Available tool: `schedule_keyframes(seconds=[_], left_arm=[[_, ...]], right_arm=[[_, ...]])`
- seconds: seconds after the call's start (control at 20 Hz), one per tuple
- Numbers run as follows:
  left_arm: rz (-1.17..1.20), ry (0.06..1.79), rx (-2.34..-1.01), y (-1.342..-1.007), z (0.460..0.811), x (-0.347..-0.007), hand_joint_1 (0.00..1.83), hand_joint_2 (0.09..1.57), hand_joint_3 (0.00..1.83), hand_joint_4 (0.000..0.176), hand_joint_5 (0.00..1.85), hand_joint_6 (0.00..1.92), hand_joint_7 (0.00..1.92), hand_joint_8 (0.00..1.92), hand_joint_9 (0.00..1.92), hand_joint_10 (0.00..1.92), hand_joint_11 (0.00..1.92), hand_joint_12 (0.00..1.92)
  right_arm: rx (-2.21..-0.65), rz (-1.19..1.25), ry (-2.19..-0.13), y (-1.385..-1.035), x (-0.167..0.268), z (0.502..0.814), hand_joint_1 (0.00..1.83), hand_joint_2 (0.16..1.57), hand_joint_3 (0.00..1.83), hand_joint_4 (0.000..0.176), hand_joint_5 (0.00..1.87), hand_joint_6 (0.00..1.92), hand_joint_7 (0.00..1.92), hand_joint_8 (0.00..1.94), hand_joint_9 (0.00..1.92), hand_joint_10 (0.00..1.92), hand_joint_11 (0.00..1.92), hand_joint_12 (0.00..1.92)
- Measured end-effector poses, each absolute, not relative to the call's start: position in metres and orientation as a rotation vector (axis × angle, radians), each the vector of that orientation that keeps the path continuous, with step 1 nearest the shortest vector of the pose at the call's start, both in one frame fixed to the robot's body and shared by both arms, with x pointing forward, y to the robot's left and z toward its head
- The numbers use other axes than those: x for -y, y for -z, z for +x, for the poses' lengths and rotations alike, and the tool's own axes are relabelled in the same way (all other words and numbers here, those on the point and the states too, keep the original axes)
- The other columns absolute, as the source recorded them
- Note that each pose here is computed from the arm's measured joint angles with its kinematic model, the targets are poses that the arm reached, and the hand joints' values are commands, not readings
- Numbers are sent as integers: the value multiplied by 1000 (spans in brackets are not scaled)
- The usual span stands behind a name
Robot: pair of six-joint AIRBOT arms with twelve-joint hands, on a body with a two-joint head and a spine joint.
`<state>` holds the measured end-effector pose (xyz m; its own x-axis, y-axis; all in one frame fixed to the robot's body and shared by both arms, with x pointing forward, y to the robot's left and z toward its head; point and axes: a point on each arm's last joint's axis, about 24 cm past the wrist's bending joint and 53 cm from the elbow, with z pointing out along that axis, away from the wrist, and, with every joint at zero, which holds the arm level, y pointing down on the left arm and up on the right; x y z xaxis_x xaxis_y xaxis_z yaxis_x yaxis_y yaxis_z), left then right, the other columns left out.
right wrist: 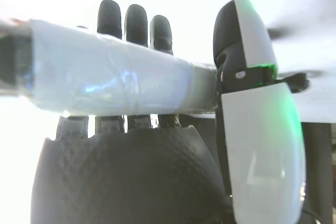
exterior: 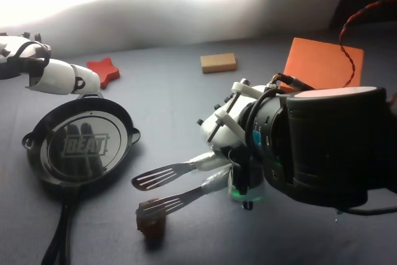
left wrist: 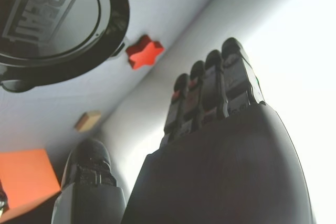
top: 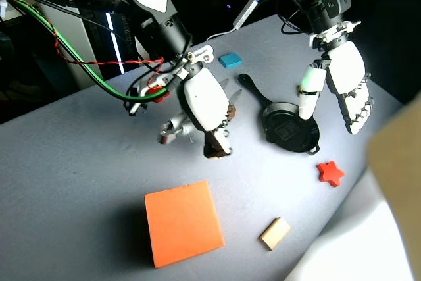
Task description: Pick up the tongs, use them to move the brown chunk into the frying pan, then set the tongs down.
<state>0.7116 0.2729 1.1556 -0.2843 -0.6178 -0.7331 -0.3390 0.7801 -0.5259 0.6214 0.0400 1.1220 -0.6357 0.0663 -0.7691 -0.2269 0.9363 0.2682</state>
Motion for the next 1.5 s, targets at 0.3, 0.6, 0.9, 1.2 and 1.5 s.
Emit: schedule_keyframes(seconds=[0.3,0.6,0.9,1.2,1.5], left_arm=[[-725,330,-1897,-1156,712,-271,0,1117,1,0,1,0,13,4,11,4,0,0],[-724,331,-1897,-1156,712,-271,0,1120,1,0,0,0,0,0,0,0,0,0],[-721,333,-1898,-1157,712,-270,0,1116,0,0,0,0,4,2,9,4,0,0],[-720,335,-1897,-1158,712,-269,0,1126,3,0,26,9,35,11,28,9,15,8],[-722,331,-1896,-1158,712,-270,0,1125,2,0,6,2,28,5,24,5,10,5]], right_arm=[[-2216,-122,-424,-1117,-41,625,912,1186,4,0,681,17,700,8,666,15,12,1478],[-2232,-122,-412,-1110,-39,622,933,1184,3,0,678,14,697,4,655,10,3,1471],[-2233,-156,-396,-1103,-40,619,905,1189,4,0,681,15,701,5,660,13,5,1473],[-2211,-177,-389,-1104,-46,623,902,1187,3,0,677,12,697,2,658,12,16,1456],[-2212,-202,-374,-1105,-46,624,885,1196,6,0,672,8,683,0,645,7,0,1467]])
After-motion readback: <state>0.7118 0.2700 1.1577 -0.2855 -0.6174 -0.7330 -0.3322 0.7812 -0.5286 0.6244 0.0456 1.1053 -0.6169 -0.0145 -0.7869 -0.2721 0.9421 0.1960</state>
